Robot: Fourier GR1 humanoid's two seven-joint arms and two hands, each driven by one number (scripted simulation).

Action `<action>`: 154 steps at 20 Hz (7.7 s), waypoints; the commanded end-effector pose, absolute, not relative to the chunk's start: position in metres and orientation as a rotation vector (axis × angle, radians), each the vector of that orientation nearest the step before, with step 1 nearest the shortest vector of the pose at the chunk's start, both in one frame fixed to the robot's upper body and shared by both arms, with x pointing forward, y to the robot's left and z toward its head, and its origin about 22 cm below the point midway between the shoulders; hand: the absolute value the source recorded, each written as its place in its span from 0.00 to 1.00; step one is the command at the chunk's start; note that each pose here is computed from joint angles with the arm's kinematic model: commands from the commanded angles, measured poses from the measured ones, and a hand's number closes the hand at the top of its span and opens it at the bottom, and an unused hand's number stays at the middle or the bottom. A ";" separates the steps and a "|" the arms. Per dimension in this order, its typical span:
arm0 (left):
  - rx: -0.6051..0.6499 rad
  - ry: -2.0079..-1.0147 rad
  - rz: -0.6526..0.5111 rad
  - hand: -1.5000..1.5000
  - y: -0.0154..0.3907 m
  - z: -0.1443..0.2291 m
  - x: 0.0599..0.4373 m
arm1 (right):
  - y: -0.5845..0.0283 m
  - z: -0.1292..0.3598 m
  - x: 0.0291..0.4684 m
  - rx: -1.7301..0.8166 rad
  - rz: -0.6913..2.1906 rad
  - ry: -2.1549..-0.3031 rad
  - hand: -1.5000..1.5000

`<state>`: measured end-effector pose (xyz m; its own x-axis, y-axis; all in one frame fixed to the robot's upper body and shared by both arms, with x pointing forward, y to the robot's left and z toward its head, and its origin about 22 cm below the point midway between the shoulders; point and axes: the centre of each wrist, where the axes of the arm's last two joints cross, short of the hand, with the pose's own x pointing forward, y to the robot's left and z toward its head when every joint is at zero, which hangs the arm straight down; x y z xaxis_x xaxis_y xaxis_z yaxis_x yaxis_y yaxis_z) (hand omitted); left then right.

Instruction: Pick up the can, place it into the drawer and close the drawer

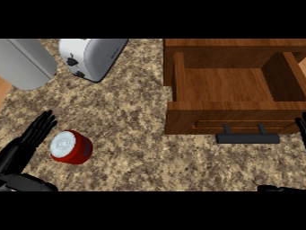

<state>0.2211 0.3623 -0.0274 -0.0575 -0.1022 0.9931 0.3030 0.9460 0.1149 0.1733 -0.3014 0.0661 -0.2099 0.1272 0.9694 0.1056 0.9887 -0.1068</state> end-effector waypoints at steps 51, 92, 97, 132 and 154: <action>-0.270 -1.543 -0.339 1.00 0.303 -0.113 0.269 | -0.293 0.084 0.150 -0.174 -0.004 -1.795 0.00; -0.062 -1.754 -0.083 1.00 0.158 0.103 0.345 | -0.311 0.099 0.128 -0.197 -0.019 -1.834 0.00; -0.062 -1.788 -0.113 1.00 0.111 0.152 0.363 | -0.310 0.081 0.145 -0.176 -0.039 -1.838 0.00; 0.090 -1.765 -0.244 1.00 -0.015 0.225 0.423 | -0.305 0.101 0.148 -0.141 0.003 -1.851 0.00; 0.263 -1.800 -0.317 1.00 -0.015 0.190 0.428 | -0.293 0.107 0.179 -0.134 0.028 -1.872 0.00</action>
